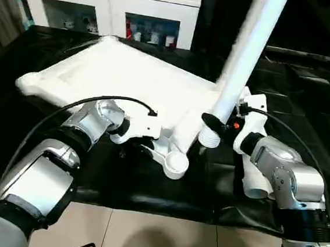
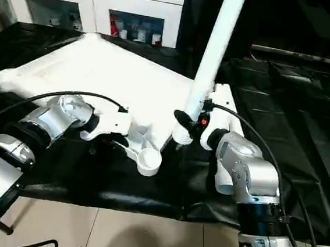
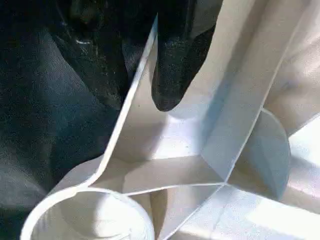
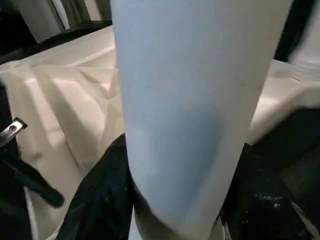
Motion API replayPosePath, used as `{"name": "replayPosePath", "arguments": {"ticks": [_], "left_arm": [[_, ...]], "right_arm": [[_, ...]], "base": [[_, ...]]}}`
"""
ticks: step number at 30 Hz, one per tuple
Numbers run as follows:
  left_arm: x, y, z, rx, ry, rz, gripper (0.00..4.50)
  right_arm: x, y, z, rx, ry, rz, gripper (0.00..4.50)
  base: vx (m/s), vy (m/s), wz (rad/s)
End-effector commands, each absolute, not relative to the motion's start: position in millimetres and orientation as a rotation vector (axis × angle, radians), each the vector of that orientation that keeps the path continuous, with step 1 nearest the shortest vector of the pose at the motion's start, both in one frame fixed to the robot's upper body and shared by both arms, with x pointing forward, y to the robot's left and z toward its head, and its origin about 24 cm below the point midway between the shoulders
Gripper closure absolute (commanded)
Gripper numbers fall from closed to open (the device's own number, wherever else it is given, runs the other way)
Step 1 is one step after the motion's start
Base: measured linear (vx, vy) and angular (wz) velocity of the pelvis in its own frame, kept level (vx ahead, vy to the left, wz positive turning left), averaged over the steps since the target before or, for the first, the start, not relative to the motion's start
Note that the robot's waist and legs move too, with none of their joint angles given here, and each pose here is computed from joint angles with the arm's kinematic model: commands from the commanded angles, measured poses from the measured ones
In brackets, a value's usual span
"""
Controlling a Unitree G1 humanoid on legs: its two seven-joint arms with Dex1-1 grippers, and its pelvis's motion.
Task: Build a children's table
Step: Rotate table base
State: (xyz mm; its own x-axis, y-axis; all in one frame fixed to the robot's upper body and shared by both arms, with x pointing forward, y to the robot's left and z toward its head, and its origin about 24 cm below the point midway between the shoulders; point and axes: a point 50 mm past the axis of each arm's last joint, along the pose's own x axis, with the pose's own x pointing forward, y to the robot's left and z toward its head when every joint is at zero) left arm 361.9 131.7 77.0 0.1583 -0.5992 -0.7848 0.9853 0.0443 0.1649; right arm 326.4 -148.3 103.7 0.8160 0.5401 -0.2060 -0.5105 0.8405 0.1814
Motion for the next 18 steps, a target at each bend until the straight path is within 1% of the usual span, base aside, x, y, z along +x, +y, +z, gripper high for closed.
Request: {"name": "replayPosePath", "arguments": {"ticks": [1, 2, 4, 7, 11, 12, 13, 14, 15, 16, 18], "left_arm": [[362.8, 148.4, 66.3, 0.716, 0.648, -1.181, 3.77], [362.6, 153.7, 60.9, 0.669, 0.663, -1.103, 3.78], [361.9, 157.7, 55.9, 0.645, 0.67, -1.045, 3.85], [360.7, 159.0, 53.4, 0.633, 0.67, -1.018, 3.94], [353.6, 153.0, 49.2, 0.596, 0.6, -1.041, 4.16], [349.9, 147.6, 49.3, 0.579, 0.543, -1.075, 4.23], [349.8, 147.4, 49.3, 0.579, 0.541, -1.076, 4.23], [345.5, 141.6, 49.9, 0.548, 0.489, -1.127, 4.35], [343.8, 139.4, 50.2, 0.535, 0.471, -1.147, 4.35], [343.8, 139.4, 50.2, 0.535, 0.471, -1.147, 4.47], [341.1, 138.2, 50.1, 0.531, 0.442, -1.163, 4.49]], "right_arm": [[325.8, -149.3, 106.8, 0.104, 0.23, 0.551, 2.61], [325.4, -146.7, 105.5, 0.11, 0.233, 0.554, 2.61], [325.1, -144.3, 104.0, 0.119, 0.237, 0.556, 2.61], [324.9, -142.3, 102.8, 0.125, 0.238, 0.556, 2.61], [325.2, -137.7, 97.6, 0.135, 0.233, 0.549, 2.61], [325.5, -136.7, 96.6, 0.131, 0.227, 0.549, 2.61], [325.5, -136.7, 96.6, 0.131, 0.227, 0.549, 2.61], [325.9, -135.8, 96.4, 0.12, 0.221, 0.557, 2.61], [326.1, -135.3, 96.4, 0.114, 0.218, 0.562, 2.61], [326.1, -135.3, 96.4, 0.114, 0.218, 0.562, 2.61], [325.6, -134.0, 96.1, 0.09, 0.219, 0.579, 2.61]], "base": [[0.0, 0.0, 0.0], [0.0, 0.0, 0.0], [0.0, 0.0, 0.0], [0.0, 0.0, 0.0], [0.0, 0.0, 0.0], [0.0, 0.0, 0.0], [0.0, 0.0, 0.0], [0.0, 0.0, 0.0], [0.0, 0.0, 0.0], [0.0, 0.0, 0.0], [0.0, 0.0, 0.0]]}}
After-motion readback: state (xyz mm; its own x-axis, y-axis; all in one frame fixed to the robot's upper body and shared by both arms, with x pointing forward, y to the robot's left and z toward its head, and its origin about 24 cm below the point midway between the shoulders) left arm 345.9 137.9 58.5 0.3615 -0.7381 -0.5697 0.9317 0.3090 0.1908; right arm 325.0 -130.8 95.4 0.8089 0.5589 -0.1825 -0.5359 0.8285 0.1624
